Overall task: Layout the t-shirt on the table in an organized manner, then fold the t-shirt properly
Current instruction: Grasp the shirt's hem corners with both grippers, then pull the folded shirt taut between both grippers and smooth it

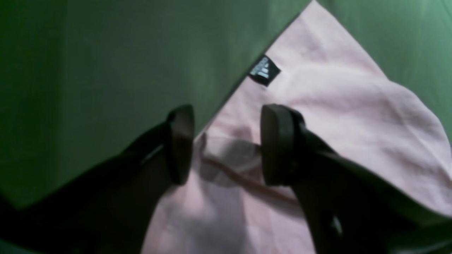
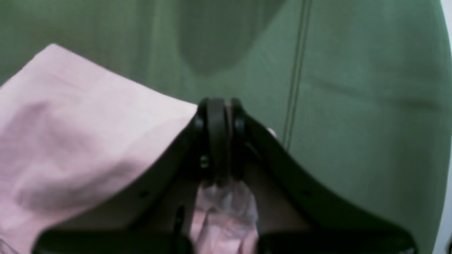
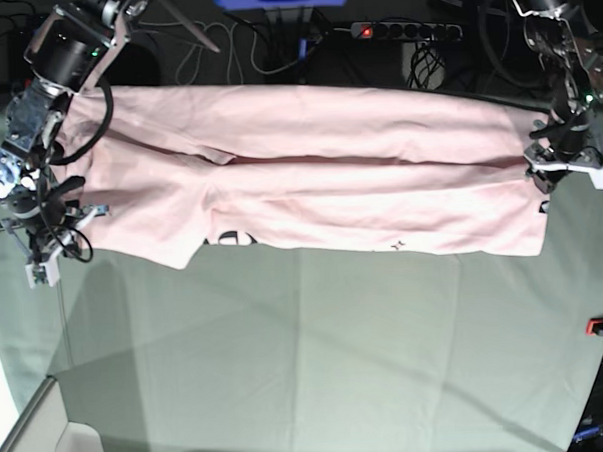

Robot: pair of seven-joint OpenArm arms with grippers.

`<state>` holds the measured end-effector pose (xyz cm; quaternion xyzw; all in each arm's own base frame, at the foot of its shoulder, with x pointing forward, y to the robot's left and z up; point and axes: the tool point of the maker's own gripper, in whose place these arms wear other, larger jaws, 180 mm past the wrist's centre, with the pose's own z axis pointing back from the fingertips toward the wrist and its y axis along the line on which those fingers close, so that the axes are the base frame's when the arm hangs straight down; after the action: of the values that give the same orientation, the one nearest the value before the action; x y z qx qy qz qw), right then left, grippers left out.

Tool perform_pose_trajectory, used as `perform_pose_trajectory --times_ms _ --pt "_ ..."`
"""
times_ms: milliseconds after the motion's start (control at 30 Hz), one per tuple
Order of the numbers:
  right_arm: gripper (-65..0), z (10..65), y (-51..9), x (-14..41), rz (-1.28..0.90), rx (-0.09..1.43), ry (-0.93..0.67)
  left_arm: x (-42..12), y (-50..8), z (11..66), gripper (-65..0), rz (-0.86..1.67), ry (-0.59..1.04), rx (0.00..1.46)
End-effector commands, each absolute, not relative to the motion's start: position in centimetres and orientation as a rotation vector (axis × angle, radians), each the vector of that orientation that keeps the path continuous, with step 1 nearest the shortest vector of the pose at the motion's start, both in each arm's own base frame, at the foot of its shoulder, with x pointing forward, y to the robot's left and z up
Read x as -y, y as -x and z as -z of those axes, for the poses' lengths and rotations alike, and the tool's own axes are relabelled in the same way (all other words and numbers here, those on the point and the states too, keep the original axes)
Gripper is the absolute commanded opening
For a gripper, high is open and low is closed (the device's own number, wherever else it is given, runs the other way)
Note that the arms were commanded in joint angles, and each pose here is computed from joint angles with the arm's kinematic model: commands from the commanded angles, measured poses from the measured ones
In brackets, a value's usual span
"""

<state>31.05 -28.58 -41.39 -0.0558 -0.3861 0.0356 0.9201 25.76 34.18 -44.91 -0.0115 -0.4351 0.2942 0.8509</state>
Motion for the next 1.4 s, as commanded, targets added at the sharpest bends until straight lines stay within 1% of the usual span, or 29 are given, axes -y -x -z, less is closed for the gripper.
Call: perform_pose_trajectory --times_ms 0,67,100,267,333,367,500,567,633,800,1000,1067,1200,1367 --pt "-65.0 39.9 -32.3 29.2 -0.073 0.849 0.129 -35.0 -26.8 43.3 -35.2 -0.606 0.014 0.973" --pt "-64.9 39.5 -32.9 28.8 -0.087 0.858 0.127 -35.0 -26.7 43.4 -35.2 -0.606 0.014 0.972" --pt "-63.2 39.3 -33.1 28.8 -0.092 0.863 0.129 -35.0 -26.6 43.4 -35.2 -0.606 0.013 0.97" --pt "-49.8 38.9 -33.3 29.5 -0.099 0.865 0.145 -35.0 -26.4 43.6 -35.2 -0.605 0.011 0.964" --pt "-45.6 38.8 -33.4 29.5 -0.098 0.868 0.144 -35.0 -26.4 43.6 -35.2 -0.605 0.011 0.964" --pt "-44.5 38.7 -33.5 29.5 -0.098 0.871 0.144 -35.0 -26.4 43.6 -35.2 -0.605 0.011 0.964" --pt "-44.0 38.2 -34.2 29.4 -0.096 0.887 0.142 -35.0 -26.4 43.6 -35.2 -0.605 0.011 0.964" --pt "-44.0 39.1 -34.1 29.1 -0.089 0.869 0.121 -35.0 -26.4 43.6 -35.2 -0.605 0.011 0.964" --pt "-44.0 39.6 -34.8 28.8 -0.081 0.86 0.097 -35.0 -26.4 43.6 -35.2 -0.605 0.011 0.964" --pt "-44.0 42.8 -35.4 28.9 -0.076 0.76 0.051 -35.1 -26.4 43.5 -35.2 -0.604 0.01 0.965" --pt "-45.0 43.4 -35.6 29.5 -0.069 0.74 0.038 -35.1 -26.4 43.5 -35.2 -0.603 0.009 0.965" --pt "-48.5 43.5 -35.4 29.4 -0.069 0.735 0.037 -35.1 -26.4 43.5 -35.2 -0.603 0.009 0.965" --pt "-64.8 43.7 -35.2 29.4 -0.069 0.73 0.036 -35.0 -26.4 43.5 -35.2 -0.605 0.012 0.966" --pt "-65.0 43.8 -35.0 29.5 -0.066 0.726 0.038 -35.0 -26.6 43.4 -35.2 -0.606 0.013 0.97"
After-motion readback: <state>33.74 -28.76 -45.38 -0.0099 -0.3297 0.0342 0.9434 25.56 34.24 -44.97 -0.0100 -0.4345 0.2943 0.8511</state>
